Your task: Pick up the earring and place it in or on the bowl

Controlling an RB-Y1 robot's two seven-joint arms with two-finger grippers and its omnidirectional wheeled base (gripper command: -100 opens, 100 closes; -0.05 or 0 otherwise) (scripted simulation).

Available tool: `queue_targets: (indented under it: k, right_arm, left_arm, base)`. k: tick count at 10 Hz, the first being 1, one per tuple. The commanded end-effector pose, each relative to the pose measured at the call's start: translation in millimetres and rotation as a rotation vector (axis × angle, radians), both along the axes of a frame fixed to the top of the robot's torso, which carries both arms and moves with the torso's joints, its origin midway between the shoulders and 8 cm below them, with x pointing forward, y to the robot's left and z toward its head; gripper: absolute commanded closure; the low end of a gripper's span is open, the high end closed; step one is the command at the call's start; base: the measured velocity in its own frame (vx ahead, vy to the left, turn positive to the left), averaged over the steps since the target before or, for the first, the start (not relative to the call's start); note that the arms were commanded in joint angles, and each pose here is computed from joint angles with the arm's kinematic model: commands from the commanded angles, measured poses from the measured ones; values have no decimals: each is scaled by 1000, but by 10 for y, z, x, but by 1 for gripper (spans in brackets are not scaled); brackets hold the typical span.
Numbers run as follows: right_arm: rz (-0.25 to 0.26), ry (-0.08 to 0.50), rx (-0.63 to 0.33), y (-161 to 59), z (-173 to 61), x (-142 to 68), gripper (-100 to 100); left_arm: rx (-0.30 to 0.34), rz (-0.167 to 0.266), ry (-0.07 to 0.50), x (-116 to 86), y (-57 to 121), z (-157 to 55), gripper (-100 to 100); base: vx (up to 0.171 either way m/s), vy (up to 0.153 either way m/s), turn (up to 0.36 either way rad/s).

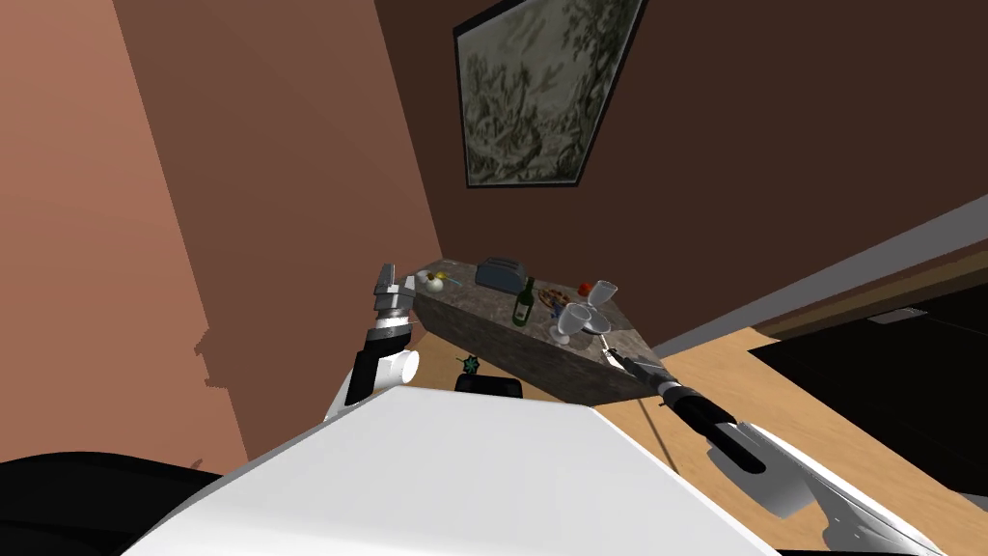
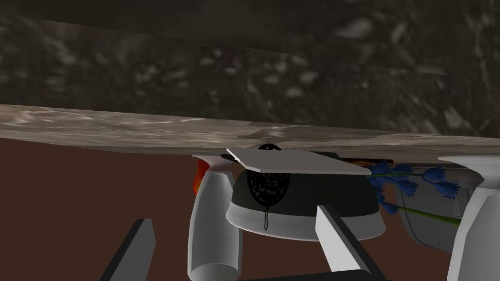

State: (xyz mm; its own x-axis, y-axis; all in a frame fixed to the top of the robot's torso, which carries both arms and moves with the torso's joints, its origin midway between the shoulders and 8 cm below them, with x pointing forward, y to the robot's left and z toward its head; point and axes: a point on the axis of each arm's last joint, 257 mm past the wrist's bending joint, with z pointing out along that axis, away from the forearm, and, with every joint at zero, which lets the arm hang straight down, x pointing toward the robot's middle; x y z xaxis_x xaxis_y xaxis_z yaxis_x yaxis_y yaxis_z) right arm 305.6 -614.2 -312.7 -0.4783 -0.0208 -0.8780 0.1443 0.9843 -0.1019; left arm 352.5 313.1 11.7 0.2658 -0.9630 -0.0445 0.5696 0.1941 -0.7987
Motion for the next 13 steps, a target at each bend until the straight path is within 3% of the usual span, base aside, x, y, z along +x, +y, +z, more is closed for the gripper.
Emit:
queue_targets:
  k: [1,3,5,6,7,8,9,10,13]
  right_arm:
    - [6,41,-56,-151,-26,-85,-100]
    - [20,117,-146,-377,-89,-257,-100]
    - [27,152,-174,-440,-144,-349,-100]
    - [22,134,-158,-411,-119,-288,-100]
    - [24,137,-161,-415,-128,-294,0]
    - [10,134,-158,-397,-222,-290,-100]
    - [17,134,-158,-392,-176,-286,-100]
    - [16,135,-159,-392,-182,-285,100]
    - [13,130,-163,-414,-151,-268,100]
  left_arm:
    - [0,0,0,0,0,0,0]
    - [0,0,0,0,0,0,0]
    - [0,0,0,0,0,0,0]
    - [0,0,0,0,0,0,0]
    - [0,0,0,0,0,0,0]
    - [0,0,0,0,0,0,0]
    - [0,0,0,0,0,0,0]
    - [0,0,0,0,0,0,0]
    - [0,0,0,0,0,0,0]
  base:
    - [55,107,25]
    - [42,114,2]
    - [78,125,34]
    - [24,73,61]
    - [4,14,-6]
    - [29,-38,86]
    - [18,-28,31]
    - [0,0,0]
    - [2,-5,-5]
